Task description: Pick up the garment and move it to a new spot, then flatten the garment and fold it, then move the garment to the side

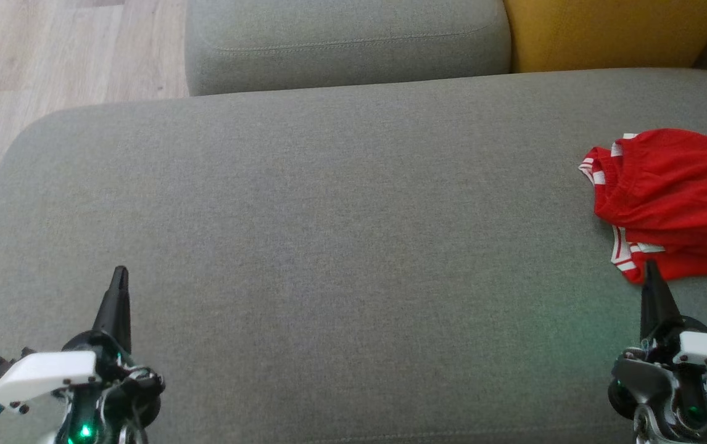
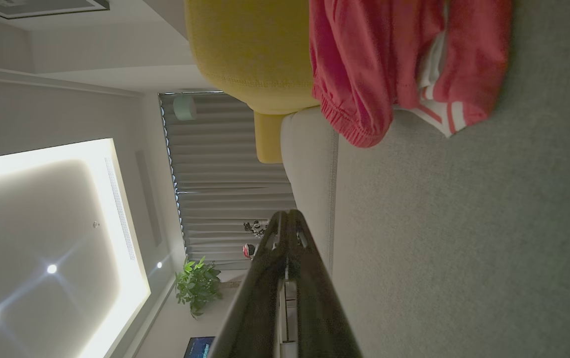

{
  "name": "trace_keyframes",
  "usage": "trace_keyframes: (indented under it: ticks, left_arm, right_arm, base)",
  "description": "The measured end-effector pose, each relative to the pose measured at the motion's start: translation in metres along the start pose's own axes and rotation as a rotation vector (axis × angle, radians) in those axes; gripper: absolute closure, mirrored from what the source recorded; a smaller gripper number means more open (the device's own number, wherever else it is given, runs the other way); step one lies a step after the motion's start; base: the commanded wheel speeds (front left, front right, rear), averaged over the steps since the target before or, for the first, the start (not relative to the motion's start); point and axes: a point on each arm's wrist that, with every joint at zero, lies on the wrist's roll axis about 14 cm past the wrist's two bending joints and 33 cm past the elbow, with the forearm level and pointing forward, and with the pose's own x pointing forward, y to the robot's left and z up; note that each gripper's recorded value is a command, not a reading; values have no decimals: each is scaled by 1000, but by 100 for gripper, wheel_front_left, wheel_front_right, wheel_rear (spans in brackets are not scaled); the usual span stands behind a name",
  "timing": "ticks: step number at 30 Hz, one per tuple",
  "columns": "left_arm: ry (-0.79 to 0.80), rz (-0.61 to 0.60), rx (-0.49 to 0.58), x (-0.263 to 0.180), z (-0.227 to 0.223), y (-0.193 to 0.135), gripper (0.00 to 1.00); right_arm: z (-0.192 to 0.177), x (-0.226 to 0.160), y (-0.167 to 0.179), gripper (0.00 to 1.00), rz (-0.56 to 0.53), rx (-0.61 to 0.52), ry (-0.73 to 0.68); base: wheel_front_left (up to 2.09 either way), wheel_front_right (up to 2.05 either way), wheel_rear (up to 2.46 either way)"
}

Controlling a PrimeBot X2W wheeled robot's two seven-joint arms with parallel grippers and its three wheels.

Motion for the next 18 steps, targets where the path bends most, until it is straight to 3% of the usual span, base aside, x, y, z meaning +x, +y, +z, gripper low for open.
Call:
trace_keyframes:
  ticks: [18]
  left_arm:
    - [-8, 0, -3, 0, 2, 0, 100]
  right_arm:
    - [1, 0, 0, 100, 0, 1, -2]
  base:
    - [0, 0, 0]
